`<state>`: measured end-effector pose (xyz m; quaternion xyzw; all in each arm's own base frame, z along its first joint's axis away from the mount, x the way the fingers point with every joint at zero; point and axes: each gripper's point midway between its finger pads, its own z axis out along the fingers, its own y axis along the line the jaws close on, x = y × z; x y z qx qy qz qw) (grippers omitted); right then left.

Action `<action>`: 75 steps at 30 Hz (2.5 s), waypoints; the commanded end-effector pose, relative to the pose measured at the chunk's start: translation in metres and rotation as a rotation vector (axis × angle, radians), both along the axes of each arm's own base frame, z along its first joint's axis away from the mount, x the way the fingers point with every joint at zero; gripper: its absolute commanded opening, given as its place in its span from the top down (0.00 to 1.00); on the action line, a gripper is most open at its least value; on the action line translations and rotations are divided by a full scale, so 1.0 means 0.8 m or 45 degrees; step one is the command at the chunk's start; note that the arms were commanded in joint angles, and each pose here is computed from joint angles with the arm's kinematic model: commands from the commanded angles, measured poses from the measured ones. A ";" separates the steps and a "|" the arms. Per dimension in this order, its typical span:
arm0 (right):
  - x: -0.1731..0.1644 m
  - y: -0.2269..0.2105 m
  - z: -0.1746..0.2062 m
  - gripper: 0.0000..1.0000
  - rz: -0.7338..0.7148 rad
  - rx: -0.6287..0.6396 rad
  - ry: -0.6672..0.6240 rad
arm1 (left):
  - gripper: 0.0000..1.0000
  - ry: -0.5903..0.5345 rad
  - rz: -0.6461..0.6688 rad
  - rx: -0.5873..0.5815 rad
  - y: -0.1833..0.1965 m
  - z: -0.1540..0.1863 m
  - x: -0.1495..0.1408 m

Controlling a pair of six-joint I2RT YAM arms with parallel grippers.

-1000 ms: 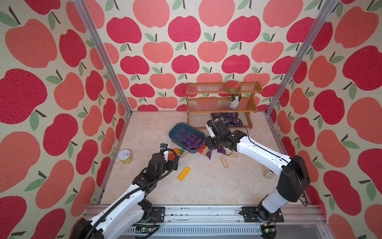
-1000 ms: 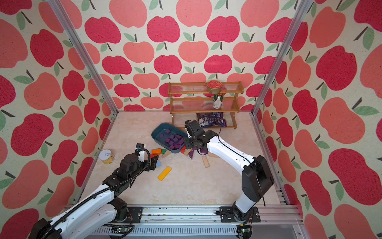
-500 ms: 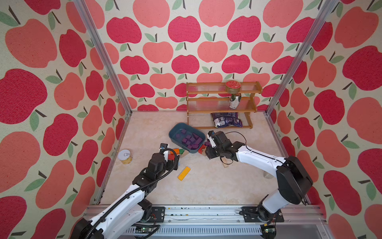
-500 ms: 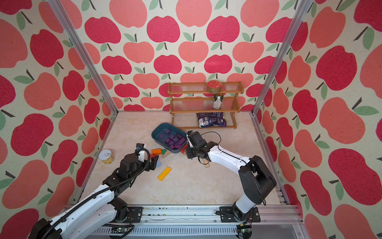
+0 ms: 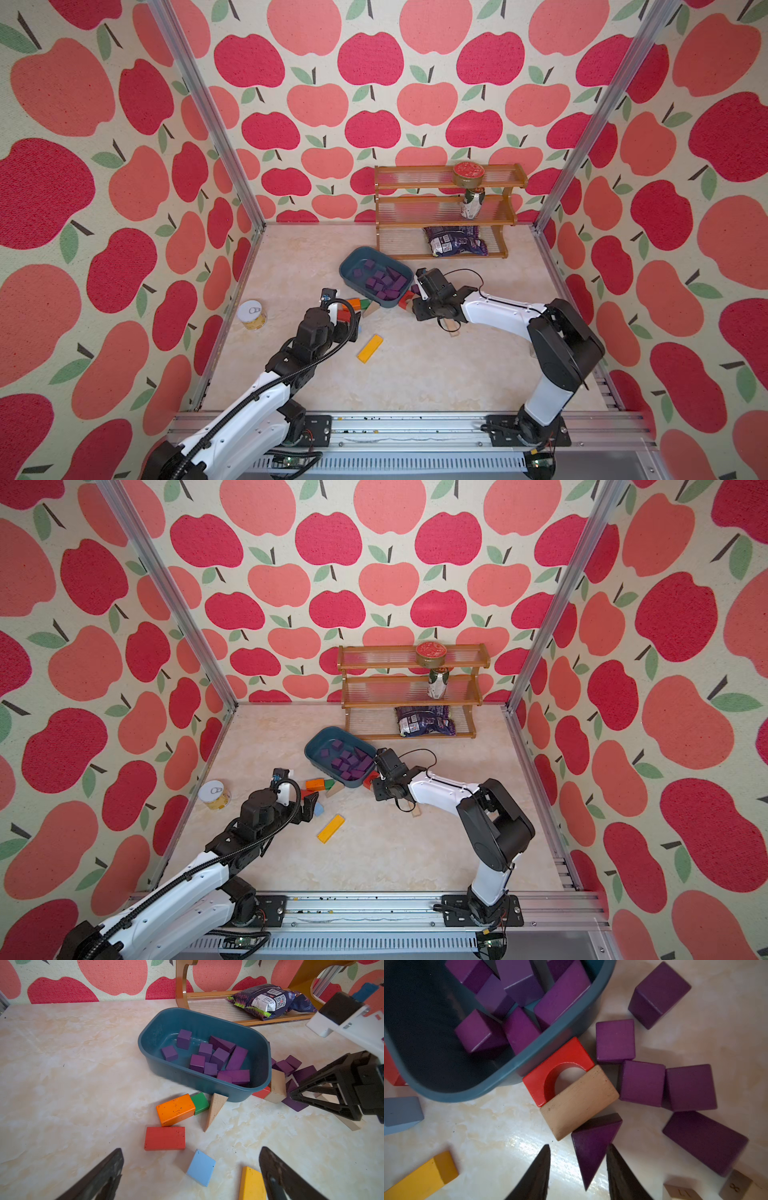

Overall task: Pick purple bricks into the storage bin
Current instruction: Pick up the building block from the center of the board.

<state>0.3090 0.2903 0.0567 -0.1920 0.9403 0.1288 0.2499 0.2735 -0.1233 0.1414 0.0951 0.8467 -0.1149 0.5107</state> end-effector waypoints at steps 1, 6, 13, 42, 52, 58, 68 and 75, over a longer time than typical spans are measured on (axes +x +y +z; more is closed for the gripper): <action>0.008 -0.016 -0.004 0.55 -0.067 -0.071 0.003 | 0.01 0.007 0.007 -0.016 0.001 -0.004 -0.001; 0.008 -0.024 -0.010 0.56 -0.090 -0.126 0.014 | 0.01 0.011 0.008 -0.013 0.002 -0.006 0.000; 0.009 -0.022 -0.020 0.55 -0.092 -0.129 0.032 | 0.01 0.011 0.010 -0.013 0.002 -0.005 -0.001; 0.041 -0.026 -0.049 0.49 -0.160 -0.159 0.078 | 0.01 0.020 0.015 -0.007 0.003 -0.009 0.000; 0.041 -0.021 -0.045 0.70 -0.143 -0.130 0.082 | 0.01 0.020 0.017 -0.007 0.004 -0.009 0.000; 0.039 -0.020 -0.038 0.75 -0.128 -0.109 0.068 | 0.01 0.026 0.014 -0.009 0.003 -0.010 0.001; 0.039 -0.020 -0.024 0.75 -0.125 -0.087 0.049 | 0.01 0.026 0.014 -0.014 0.002 -0.009 0.001; 0.037 -0.016 -0.015 0.75 -0.122 -0.064 0.047 | 0.01 0.025 0.008 -0.020 0.001 -0.008 0.000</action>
